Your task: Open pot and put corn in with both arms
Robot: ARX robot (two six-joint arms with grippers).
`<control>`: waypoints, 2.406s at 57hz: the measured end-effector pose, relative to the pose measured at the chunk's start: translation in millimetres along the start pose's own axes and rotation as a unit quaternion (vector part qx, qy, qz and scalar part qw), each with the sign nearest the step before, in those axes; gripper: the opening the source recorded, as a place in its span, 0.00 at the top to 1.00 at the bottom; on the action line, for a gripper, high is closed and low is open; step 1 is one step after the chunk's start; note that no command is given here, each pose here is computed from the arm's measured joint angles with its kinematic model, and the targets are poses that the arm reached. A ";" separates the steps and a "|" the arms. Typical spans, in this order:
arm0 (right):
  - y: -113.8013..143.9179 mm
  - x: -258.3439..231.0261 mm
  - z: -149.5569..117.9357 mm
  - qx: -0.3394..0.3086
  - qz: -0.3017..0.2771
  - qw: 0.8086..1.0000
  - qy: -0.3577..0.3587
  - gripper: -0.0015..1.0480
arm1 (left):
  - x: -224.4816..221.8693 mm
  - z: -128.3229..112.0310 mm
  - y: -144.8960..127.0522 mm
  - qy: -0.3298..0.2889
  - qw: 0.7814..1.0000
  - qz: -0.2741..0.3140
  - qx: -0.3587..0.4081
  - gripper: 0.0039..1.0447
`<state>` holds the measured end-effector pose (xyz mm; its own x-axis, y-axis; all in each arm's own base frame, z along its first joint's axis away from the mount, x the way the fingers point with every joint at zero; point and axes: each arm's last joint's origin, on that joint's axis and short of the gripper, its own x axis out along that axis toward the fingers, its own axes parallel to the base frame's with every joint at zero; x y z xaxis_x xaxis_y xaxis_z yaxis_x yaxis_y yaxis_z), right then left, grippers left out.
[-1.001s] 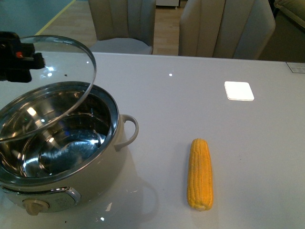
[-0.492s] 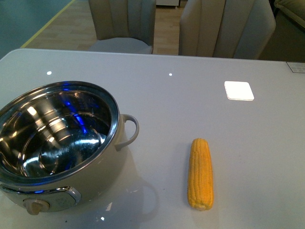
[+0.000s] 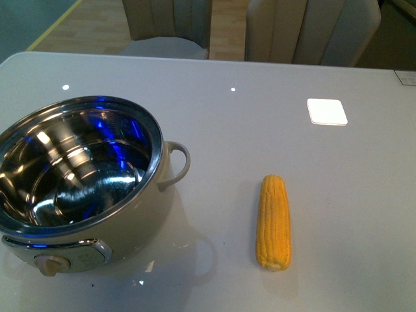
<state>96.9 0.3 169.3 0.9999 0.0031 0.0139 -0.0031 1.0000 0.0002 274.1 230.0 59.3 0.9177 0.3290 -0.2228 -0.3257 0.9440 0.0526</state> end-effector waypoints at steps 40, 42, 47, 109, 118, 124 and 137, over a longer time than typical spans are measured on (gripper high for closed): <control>0.0 0.0 0.0 0.000 0.000 1.000 0.000 0.08 | 30.8 -95.8 -28.8 0.035 0.996 -0.084 0.016 0.59; 0.0 0.0 0.0 0.000 0.000 1.000 0.000 0.08 | 31.7 -97.4 -30.5 0.035 0.995 -0.087 0.017 0.59; 0.0 0.0 0.0 0.000 0.000 1.000 0.000 0.08 | 33.7 -102.8 -35.5 0.037 0.994 -0.097 0.017 0.59; 0.0 0.0 0.0 0.000 0.000 1.000 0.000 0.08 | 41.8 -124.4 -36.8 0.046 0.994 -0.098 0.018 0.06; 0.0 0.0 0.0 0.000 0.000 1.000 0.000 0.08 | 41.8 -122.7 -36.7 0.045 0.994 -0.095 0.018 0.06; 0.0 0.0 0.0 0.000 0.000 1.000 0.000 0.08 | 38.8 -85.5 -33.0 0.019 0.997 -0.077 0.016 0.06; 0.0 0.0 0.0 0.000 0.000 1.000 0.000 0.08 | 25.4 3.1 -30.4 -0.043 0.997 -0.059 0.006 0.06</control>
<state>96.9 0.3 169.3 0.9999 0.0031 0.0139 -0.0031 1.0000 0.0006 308.0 209.8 55.0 0.9660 0.2150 -0.1437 -0.2109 0.9765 0.0435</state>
